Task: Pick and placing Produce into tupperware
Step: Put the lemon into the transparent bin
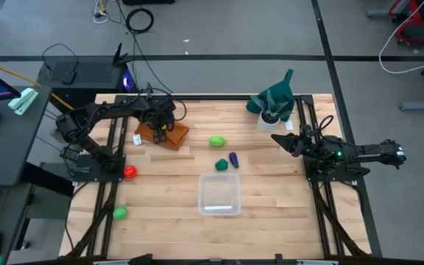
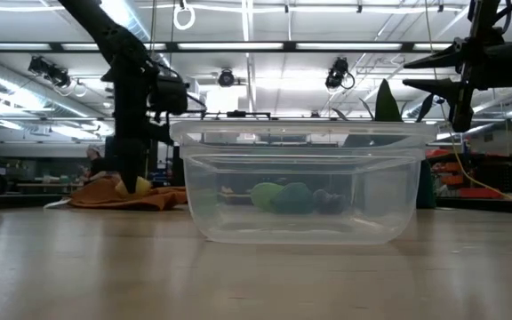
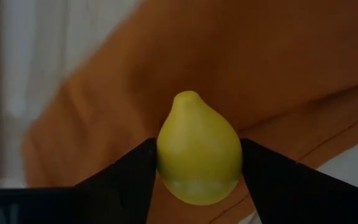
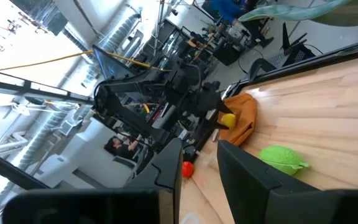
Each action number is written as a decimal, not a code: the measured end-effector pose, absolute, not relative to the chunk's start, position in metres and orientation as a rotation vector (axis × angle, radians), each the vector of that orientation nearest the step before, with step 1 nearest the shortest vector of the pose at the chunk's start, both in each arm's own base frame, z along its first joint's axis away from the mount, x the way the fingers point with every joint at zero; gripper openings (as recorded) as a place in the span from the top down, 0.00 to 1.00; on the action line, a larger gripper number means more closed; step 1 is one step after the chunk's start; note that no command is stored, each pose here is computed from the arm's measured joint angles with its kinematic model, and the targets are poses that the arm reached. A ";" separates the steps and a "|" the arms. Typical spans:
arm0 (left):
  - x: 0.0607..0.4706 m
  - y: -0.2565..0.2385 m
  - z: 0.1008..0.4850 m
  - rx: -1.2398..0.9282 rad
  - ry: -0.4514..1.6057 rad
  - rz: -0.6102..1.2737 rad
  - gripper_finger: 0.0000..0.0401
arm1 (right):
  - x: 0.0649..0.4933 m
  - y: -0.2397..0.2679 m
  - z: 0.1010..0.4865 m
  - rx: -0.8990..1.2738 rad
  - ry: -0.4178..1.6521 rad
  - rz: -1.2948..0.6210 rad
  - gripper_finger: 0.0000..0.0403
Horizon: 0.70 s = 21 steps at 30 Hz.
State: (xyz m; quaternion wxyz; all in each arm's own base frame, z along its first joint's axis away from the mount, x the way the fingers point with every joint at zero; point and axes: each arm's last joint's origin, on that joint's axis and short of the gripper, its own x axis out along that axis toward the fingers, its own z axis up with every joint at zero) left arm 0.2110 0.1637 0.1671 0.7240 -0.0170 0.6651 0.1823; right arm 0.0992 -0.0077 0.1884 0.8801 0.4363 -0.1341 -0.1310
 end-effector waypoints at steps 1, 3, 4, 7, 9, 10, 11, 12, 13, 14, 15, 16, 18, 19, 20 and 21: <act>0.213 0.166 0.172 -0.040 1.458 0.411 0.46 | 0.099 -0.008 0.188 0.909 -0.279 -0.273 0.83; 0.219 0.170 0.184 -0.055 1.427 0.438 0.48 | 0.099 -0.008 0.188 0.909 -0.279 -0.273 0.83; 0.222 0.172 0.190 -0.067 1.406 0.448 0.48 | 0.099 -0.008 0.188 0.909 -0.280 -0.273 0.83; 0.234 0.176 0.213 -0.101 1.322 0.439 0.48 | 0.099 -0.008 0.188 0.908 -0.280 -0.273 0.83; 0.242 0.178 0.229 -0.106 1.264 0.445 0.47 | 0.099 -0.008 0.188 0.905 -0.279 -0.274 0.83; 0.247 0.179 0.238 -0.096 1.239 0.444 0.46 | 0.099 -0.008 0.188 0.905 -0.279 -0.273 0.83; 0.251 0.179 0.247 -0.083 1.212 0.443 0.44 | 0.099 -0.008 0.188 0.905 -0.279 -0.273 0.83; 0.255 0.179 0.255 -0.070 1.187 0.443 0.44 | 0.099 -0.008 0.188 0.905 -0.279 -0.273 0.83; 0.259 0.178 0.263 -0.058 1.163 0.442 0.44 | 0.099 -0.008 0.188 0.905 -0.279 -0.273 0.83; 0.263 0.177 0.272 -0.051 1.137 0.443 0.44 | 0.099 -0.008 0.188 0.905 -0.279 -0.273 0.83; 0.266 0.176 0.280 -0.053 1.108 0.443 0.45 | 0.099 -0.008 0.188 0.905 -0.279 -0.274 0.83; 0.270 0.175 0.288 -0.060 1.074 0.436 0.46 | 0.099 -0.008 0.188 0.905 -0.279 -0.274 0.83; 0.276 0.171 0.302 -0.090 1.009 0.416 0.48 | 0.099 -0.008 0.188 0.904 -0.279 -0.274 0.83; 0.279 0.169 0.308 -0.107 0.980 0.401 0.48 | 0.099 -0.008 0.188 0.904 -0.279 -0.274 0.83; 0.281 0.167 0.314 -0.127 0.952 0.390 0.48 | 0.099 -0.008 0.188 0.904 -0.279 -0.274 0.83; 0.284 0.164 0.320 -0.144 0.927 0.377 0.48 | 0.099 -0.008 0.188 0.904 -0.279 -0.274 0.83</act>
